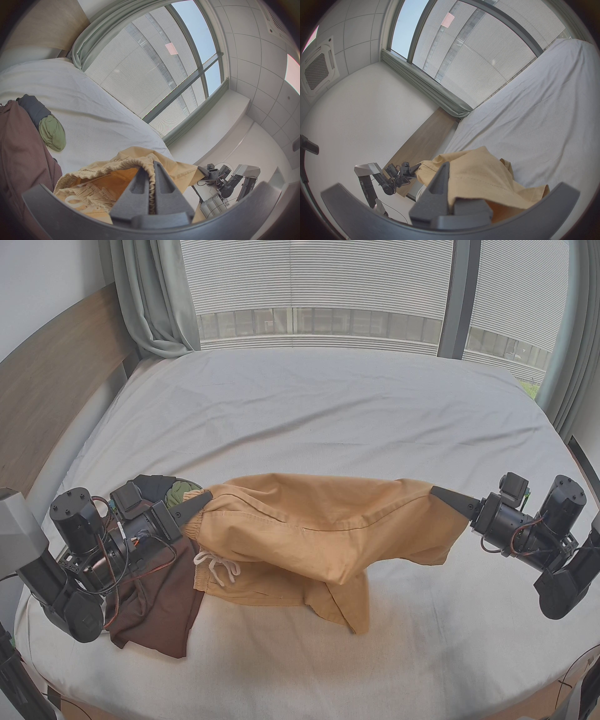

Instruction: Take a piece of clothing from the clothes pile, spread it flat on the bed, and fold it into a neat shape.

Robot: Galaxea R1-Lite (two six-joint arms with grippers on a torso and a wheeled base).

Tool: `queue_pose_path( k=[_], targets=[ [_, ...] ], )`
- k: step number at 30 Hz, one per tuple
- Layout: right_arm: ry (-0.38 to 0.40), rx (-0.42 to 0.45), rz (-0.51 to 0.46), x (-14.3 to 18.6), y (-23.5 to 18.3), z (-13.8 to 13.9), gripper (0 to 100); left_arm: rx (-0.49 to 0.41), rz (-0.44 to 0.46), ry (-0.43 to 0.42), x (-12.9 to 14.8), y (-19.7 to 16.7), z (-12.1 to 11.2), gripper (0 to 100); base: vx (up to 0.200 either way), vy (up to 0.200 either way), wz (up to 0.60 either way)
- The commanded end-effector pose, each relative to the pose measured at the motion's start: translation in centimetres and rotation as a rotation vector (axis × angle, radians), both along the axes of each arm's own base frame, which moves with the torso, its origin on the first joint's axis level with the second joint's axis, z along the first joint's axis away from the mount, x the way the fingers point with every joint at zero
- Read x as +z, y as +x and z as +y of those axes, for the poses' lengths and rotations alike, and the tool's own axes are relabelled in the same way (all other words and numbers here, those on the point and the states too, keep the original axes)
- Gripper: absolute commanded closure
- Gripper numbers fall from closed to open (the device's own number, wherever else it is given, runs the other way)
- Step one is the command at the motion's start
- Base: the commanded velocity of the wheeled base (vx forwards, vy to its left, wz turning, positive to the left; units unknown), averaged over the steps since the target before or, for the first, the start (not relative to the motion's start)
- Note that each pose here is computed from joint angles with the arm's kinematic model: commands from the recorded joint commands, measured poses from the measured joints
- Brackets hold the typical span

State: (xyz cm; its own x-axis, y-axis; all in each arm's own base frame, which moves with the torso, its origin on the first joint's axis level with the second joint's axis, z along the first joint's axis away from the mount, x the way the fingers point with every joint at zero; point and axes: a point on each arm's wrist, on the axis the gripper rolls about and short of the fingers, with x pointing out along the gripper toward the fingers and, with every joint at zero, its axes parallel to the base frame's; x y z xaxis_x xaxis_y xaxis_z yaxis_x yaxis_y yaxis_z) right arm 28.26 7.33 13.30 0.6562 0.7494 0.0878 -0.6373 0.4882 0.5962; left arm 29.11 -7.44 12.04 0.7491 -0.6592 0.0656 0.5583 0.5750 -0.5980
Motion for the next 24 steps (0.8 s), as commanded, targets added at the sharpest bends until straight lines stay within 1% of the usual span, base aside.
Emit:
queue_pose_path(
  k=[1,8,12,19,24],
  targets=[
    [0.019,-0.001,-0.055,1.9,-0.8,-0.4,100,-0.005,-0.012,-0.003,0.4,-0.4,-0.1,100,0.000,0.000,0.00],
    [0.024,-0.014,-0.078,2.5,-1.0,-0.8,100,-0.015,-0.033,-0.011,1.3,-1.2,0.1,100,0.000,0.000,0.00],
    [0.043,-0.039,-0.093,3.4,-1.2,-1.8,100,-0.038,-0.062,-0.018,2.3,-1.8,0.2,100,0.000,0.000,0.00],
    [0.070,-0.048,-0.106,4.7,-1.4,-3.8,100,-0.065,-0.058,-0.013,2.2,-2.0,0.5,100,0.000,0.000,0.00],
    [0.070,-0.087,-0.121,5.1,-1.2,-5.2,100,-0.075,-0.062,-0.011,2.4,-2.2,0.8,100,0.000,0.000,0.00]
  ],
)
